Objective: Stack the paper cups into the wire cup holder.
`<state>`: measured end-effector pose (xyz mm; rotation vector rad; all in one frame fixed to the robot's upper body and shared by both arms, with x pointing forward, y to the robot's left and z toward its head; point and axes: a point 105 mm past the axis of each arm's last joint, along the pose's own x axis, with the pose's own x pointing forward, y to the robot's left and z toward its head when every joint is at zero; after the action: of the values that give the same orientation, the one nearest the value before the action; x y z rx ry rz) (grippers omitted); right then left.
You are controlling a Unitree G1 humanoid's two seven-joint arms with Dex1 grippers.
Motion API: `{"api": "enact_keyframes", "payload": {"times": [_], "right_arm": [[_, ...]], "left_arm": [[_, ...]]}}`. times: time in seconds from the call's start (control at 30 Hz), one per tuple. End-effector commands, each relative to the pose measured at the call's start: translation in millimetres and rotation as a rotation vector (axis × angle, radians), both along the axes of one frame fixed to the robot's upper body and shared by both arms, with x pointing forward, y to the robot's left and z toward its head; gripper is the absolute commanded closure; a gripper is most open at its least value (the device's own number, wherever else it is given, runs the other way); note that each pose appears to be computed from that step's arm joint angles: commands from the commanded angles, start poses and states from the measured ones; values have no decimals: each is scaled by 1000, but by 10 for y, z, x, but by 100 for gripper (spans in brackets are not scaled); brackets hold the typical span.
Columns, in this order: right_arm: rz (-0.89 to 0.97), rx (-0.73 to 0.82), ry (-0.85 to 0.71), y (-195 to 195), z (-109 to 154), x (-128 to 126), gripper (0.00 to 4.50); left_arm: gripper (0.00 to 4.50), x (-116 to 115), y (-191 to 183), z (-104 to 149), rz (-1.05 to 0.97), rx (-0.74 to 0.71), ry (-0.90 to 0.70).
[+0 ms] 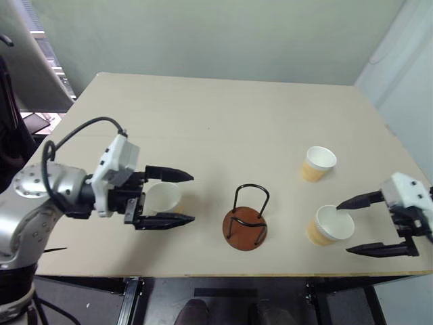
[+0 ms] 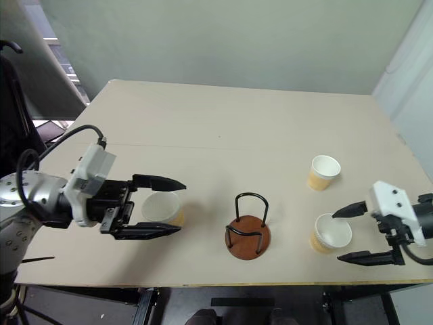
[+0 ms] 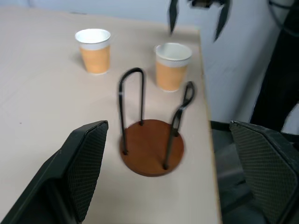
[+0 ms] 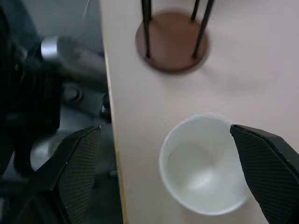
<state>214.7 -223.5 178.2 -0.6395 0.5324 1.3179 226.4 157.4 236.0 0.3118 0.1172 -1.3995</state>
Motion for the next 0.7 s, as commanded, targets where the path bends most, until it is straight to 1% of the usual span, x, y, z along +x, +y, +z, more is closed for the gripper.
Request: {"api": "enact_keyframes", "payload": {"times": [0.03, 0.17, 0.3, 0.4, 0.53, 0.63, 0.7], "right_arm": [[8, -78, -7, -39, -112, 24, 0], [32, -107, 17, -30, -231, 22, 0], [38, -146, 20, -44, -338, 73, 0], [40, -169, 13, -37, -420, 138, 57], [50, -178, -2, -16, -437, 202, 200], [66, -170, -14, 17, -387, 227, 317], [83, -161, -19, 45, -342, 224, 385]], "left_arm": [[3, -97, 16, 134, -14, 11, -48], [3, -83, 132, 193, 41, 35, -76], [3, -115, 111, 164, 43, 35, -72], [0, -122, 76, 136, 45, 27, -69], [0, -116, 83, 132, 62, 29, -73], [0, -108, 97, 130, 74, 34, -76], [0, -106, 101, 126, 77, 34, -75]]}}
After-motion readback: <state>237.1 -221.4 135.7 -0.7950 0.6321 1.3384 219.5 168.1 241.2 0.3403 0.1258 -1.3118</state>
